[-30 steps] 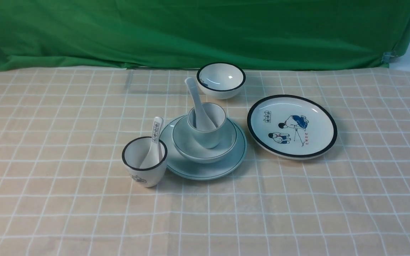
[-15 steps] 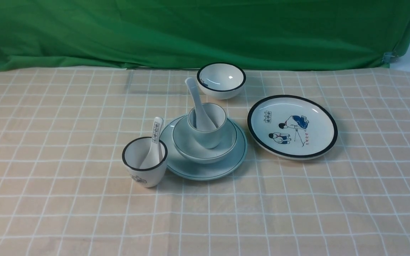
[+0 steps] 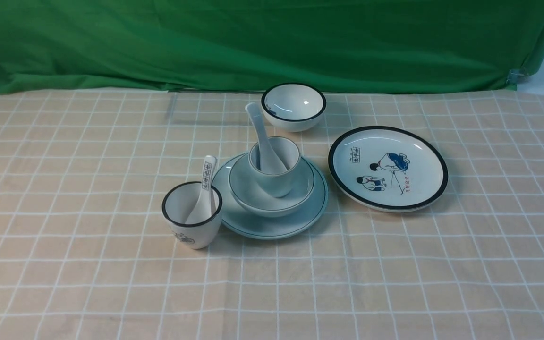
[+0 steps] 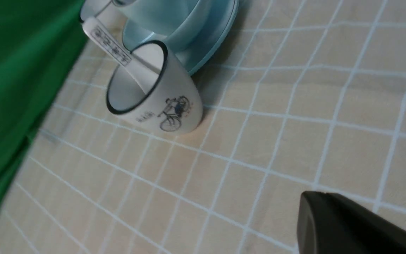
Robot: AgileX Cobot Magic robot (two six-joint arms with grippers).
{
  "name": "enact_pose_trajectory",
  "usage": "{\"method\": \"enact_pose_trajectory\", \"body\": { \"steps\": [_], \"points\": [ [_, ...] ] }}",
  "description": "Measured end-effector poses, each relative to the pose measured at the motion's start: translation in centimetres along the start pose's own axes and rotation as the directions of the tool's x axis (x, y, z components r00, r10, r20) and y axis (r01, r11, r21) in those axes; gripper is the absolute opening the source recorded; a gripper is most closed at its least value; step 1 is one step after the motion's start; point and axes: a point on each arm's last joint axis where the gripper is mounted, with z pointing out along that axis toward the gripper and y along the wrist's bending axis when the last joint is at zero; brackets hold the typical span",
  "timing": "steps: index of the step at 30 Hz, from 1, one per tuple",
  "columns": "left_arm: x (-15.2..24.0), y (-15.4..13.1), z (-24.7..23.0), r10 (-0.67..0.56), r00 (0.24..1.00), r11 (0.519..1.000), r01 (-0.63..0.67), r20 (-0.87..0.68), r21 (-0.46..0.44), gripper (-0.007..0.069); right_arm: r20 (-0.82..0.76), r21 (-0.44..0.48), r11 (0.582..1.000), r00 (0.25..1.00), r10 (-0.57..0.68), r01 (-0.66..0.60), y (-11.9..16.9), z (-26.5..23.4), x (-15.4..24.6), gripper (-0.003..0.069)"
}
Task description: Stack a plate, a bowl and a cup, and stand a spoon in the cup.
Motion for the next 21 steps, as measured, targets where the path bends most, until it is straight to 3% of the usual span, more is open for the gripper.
{"method": "enact_pose_trajectory", "body": {
  "steps": [5, 7, 11, 15, 18, 19, 21],
  "points": [
    [0.1, 0.2, 0.0, 0.119, 0.993, 0.993, -0.119, -0.007, -0.016, 0.0003, 0.0, 0.0, 1.0, 1.0, -0.001, 0.001, 0.0, 0.0, 0.0, 0.0069],
    [0.0, 0.2, 0.0, 0.111, 0.994, 0.994, -0.111, -0.002, -0.019, 0.0003, 0.0, 0.0, 1.0, 1.0, -0.001, 0.001, 0.0, 0.0, 0.0, 0.0071],
    [-1.5, 1.2, -0.2, -0.007, 0.987, 0.991, 0.028, 0.163, -0.128, 0.0003, 0.0, 0.0, 1.0, 1.0, -0.001, 0.001, 0.0, 0.0, 0.0, 0.0075],
    [-3.1, 3.6, -1.5, -0.055, 0.921, 0.911, 0.204, 0.385, -0.358, 0.0003, 0.0, 0.0, 1.0, 1.0, -0.001, 0.001, 0.0, 0.0, 0.0, 0.0083],
    [-3.1, 4.6, -2.4, -0.029, 0.909, 0.838, 0.249, 0.417, -0.486, 0.0003, 0.0, 0.0, 1.0, 1.0, -0.001, 0.001, 0.0, 0.0, 0.0, 0.009],
    [-2.9, 5.1, -3.1, -0.025, 0.915, 0.781, 0.27, 0.403, -0.564, 0.0003, 0.0, 0.0, 1.0, 1.0, -0.001, 0.001, 0.0, 0.0, 0.0, 0.0095],
    [-2.4, 5.2, -3.5, -0.064, 0.917, 0.742, 0.308, 0.394, -0.596, 0.0003, 0.0, 0.0, 1.0, 1.0, -0.001, 0.001, 0.0, 0.0, 0.0, 0.0098]
  ]
}}
